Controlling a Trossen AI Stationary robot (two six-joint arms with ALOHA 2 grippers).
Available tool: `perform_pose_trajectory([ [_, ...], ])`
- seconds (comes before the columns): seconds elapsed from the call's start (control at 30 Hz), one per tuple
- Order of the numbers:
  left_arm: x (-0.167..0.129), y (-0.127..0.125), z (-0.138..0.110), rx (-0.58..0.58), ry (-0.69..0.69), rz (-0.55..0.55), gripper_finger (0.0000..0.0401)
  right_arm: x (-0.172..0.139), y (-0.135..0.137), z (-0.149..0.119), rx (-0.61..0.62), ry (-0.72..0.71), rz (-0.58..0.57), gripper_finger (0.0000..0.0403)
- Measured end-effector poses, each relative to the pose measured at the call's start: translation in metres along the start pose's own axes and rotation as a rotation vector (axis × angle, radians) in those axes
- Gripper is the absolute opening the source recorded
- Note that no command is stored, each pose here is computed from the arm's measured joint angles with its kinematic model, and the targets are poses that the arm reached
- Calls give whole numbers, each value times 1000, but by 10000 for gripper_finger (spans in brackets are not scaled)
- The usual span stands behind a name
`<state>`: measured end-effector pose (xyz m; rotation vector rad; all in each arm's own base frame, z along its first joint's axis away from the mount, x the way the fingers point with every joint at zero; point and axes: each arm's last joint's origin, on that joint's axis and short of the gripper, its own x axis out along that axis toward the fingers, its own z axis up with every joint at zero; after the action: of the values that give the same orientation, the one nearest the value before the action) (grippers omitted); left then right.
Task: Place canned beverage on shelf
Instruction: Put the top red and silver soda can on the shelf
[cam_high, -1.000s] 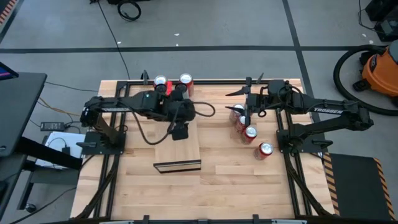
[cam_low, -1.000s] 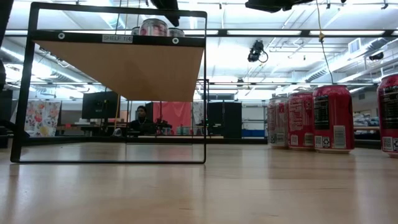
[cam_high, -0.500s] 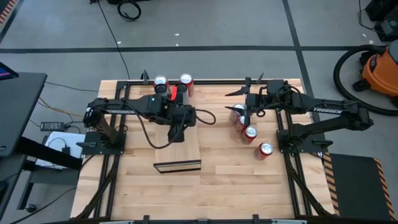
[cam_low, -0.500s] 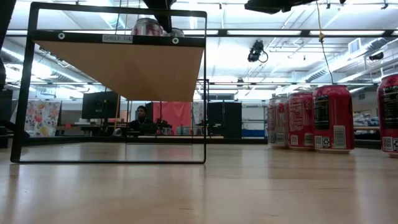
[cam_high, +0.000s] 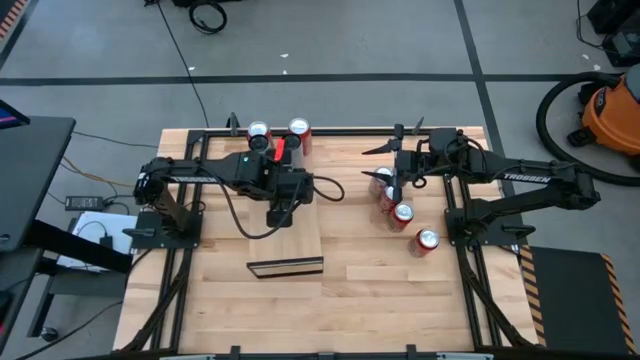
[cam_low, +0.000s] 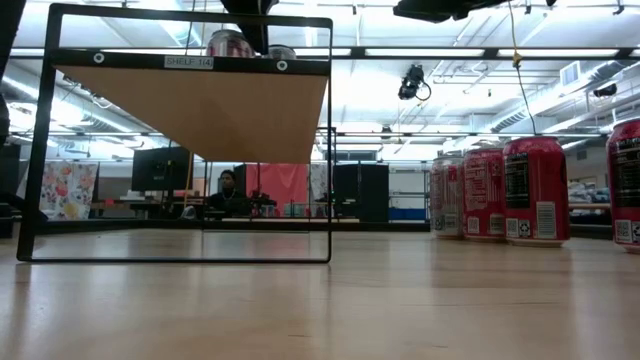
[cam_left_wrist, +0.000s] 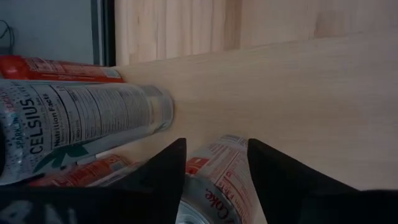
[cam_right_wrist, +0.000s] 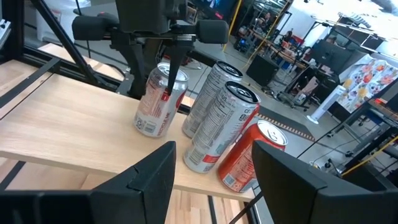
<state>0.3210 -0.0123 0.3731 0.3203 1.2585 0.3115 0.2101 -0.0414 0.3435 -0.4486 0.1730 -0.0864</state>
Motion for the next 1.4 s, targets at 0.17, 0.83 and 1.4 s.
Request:
perform_pose_trajectory([
  [0.17, 0, 0, 0, 18, -2, 15, 181, 0, 0, 0, 0, 0, 0, 221],
  [0.83, -16, -33, -2, 111, -46, -158, 181, 0, 0, 0, 0, 0, 0, 221],
  [1.4, -5, -36, -6, 220, 86, -76, 181, 0, 0, 0, 1, -4, 15, 221],
])
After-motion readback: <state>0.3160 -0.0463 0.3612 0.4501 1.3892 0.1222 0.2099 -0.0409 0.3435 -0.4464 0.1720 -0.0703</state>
